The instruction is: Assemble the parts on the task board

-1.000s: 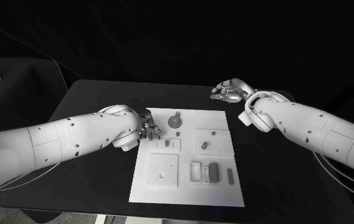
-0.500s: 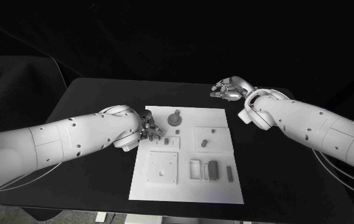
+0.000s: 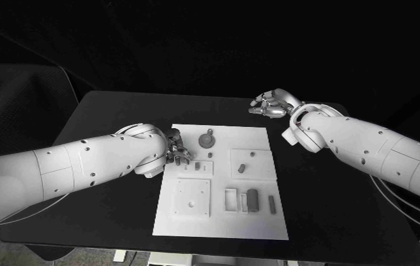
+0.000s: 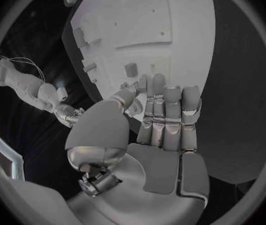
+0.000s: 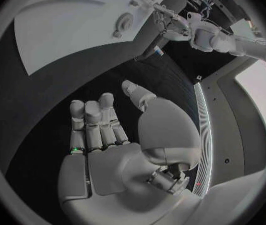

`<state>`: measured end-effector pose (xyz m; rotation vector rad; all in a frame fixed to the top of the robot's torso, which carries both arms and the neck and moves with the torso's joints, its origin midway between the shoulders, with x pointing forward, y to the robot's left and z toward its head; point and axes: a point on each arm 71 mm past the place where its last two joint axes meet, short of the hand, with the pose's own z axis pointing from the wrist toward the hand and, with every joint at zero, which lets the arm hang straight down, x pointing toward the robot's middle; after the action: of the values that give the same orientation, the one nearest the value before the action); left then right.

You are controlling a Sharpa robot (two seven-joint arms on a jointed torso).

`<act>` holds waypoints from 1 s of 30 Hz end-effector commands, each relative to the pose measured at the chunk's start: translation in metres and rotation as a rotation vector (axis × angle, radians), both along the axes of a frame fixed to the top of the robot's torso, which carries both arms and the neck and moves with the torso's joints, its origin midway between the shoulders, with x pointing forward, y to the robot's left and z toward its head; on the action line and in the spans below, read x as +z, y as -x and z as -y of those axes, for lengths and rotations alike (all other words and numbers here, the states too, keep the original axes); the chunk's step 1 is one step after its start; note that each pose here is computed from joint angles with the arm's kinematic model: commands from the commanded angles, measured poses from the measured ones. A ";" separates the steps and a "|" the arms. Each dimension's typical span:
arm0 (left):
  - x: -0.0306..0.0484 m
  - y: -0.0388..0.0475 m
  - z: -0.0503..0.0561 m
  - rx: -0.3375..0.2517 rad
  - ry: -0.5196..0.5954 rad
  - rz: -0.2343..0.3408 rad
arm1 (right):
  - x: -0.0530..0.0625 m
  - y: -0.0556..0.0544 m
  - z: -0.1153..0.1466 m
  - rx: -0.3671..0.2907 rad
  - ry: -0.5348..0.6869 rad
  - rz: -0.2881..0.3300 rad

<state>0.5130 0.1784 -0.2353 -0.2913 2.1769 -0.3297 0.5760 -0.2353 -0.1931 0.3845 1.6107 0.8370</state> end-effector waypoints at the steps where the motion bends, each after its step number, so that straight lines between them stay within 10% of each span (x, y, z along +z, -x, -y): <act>1: 0.0001 0.0019 0.002 -0.029 -0.031 0.003 | -0.001 0.001 -0.001 0.014 0.000 -0.007; 30: -0.0081 0.0059 0.003 -0.034 -0.052 -0.027 | -0.003 0.001 -0.001 0.014 0.000 -0.010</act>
<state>0.5073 0.1769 -0.2432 -0.2464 2.2076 -0.2912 0.5753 -0.2354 -0.1952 0.3862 1.6150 0.8370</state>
